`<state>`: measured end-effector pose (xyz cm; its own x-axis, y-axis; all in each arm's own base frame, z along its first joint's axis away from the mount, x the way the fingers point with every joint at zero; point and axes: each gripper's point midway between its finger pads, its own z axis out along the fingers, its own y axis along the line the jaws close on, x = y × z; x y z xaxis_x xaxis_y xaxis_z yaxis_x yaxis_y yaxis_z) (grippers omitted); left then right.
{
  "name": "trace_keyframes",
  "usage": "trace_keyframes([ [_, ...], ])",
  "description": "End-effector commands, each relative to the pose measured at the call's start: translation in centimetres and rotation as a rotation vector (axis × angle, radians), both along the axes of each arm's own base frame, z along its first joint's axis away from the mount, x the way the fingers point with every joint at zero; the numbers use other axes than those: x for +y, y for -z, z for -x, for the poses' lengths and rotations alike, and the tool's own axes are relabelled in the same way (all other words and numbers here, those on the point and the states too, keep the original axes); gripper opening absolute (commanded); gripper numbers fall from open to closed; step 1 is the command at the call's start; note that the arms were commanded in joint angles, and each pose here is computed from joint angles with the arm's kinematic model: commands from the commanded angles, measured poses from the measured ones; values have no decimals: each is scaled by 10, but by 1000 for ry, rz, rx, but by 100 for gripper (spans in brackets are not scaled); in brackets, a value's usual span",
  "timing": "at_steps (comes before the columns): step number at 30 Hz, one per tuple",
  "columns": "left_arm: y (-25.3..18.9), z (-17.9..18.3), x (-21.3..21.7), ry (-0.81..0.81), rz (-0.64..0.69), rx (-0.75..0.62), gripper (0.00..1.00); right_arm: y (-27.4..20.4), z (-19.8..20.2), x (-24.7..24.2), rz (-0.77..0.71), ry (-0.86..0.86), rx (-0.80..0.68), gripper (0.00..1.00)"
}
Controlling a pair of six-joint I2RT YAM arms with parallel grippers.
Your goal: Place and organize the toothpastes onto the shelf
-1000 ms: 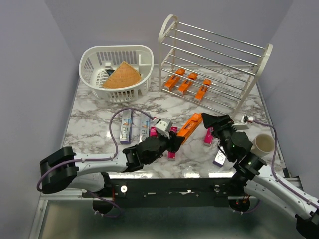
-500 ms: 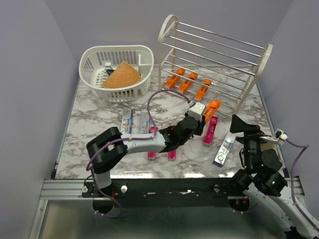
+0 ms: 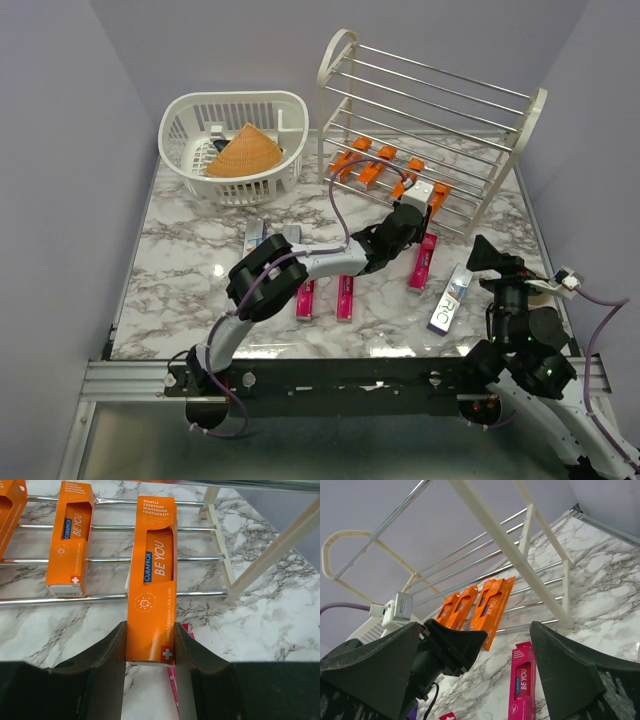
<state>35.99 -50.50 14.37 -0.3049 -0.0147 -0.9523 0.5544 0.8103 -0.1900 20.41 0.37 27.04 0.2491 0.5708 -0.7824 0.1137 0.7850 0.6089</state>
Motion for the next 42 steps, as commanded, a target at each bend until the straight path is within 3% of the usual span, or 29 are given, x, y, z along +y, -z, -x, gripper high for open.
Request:
trace_keyframes([
  [1, -11, -23, -22, 33, 59, -48, 27, 1, 5, -13, -24, 58, -21, 100],
  [20, 14, -68, -59, 47, 168, -37, 28, 7, 4, -14, -25, 67, -17, 100],
  [37, 34, -76, -75, 39, 225, 29, 39, 9, 3, -12, -20, 64, -15, 100],
  [42, 37, -78, -76, 27, 241, 37, 47, 10, 2, -12, -13, 64, -9, 100],
])
